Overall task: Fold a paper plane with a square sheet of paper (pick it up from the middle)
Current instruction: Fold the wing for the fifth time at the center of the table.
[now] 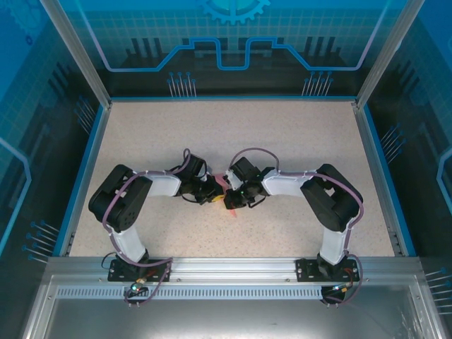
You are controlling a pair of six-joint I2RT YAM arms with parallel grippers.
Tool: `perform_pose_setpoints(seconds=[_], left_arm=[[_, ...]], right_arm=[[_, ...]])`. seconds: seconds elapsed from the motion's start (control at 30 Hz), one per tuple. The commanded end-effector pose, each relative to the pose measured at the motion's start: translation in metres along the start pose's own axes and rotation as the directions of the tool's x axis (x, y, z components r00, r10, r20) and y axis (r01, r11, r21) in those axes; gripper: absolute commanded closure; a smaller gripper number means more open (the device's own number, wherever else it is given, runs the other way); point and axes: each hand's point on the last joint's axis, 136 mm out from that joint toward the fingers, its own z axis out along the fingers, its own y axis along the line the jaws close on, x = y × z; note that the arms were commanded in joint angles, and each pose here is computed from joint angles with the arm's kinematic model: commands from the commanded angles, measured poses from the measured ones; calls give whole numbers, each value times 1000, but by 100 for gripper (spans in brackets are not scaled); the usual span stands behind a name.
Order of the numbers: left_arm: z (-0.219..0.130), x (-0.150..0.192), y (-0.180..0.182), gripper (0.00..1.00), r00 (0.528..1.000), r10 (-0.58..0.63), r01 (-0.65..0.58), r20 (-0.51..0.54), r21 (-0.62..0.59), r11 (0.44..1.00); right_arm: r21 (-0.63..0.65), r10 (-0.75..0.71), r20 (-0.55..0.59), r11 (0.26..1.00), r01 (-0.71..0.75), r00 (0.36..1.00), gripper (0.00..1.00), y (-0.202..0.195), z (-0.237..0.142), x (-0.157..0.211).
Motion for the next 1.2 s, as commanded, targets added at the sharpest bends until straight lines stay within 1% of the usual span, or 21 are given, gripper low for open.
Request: perform_pose_setpoints(seconds=[0.0,0.17,0.43,0.47,0.73,0.83,0.87,0.97,1.07,1.17], left_arm=[[7,1,42,89,999,-47,49,20,-158,986],[6,1,43,89,999,-46,49,21,-163,985],[6,1,49,90,998,-51,54,24,-187,981],[7,1,49,90,998,-51,54,23,-189,980],[5,1,50,90,998,-52,56,27,-194,979],[5,1,49,90,998,-51,55,27,-191,980],[5,1,48,90,998,-50,54,26,-189,980],[5,0,46,90,999,-46,50,28,-181,982],[6,1,46,90,999,-45,49,22,-179,983],[5,0,43,90,999,-42,46,24,-172,984]], right_arm=[[34,47,-130,998,-43,990,100,-20,7,41],[2,36,-130,999,-36,991,100,-14,2,44],[-11,32,-138,999,-33,990,100,-12,-7,56],[-4,40,-154,999,-41,987,100,-16,-7,65],[3,52,-215,999,-52,975,99,-24,-12,97],[20,56,-225,998,-53,973,100,-27,-15,103],[20,53,-218,999,-50,974,100,-26,-17,102],[-4,14,-154,1000,-15,988,100,-15,-28,86],[-29,-34,-60,999,32,998,99,0,-41,63],[-48,-54,3,997,54,999,99,11,-44,41]])
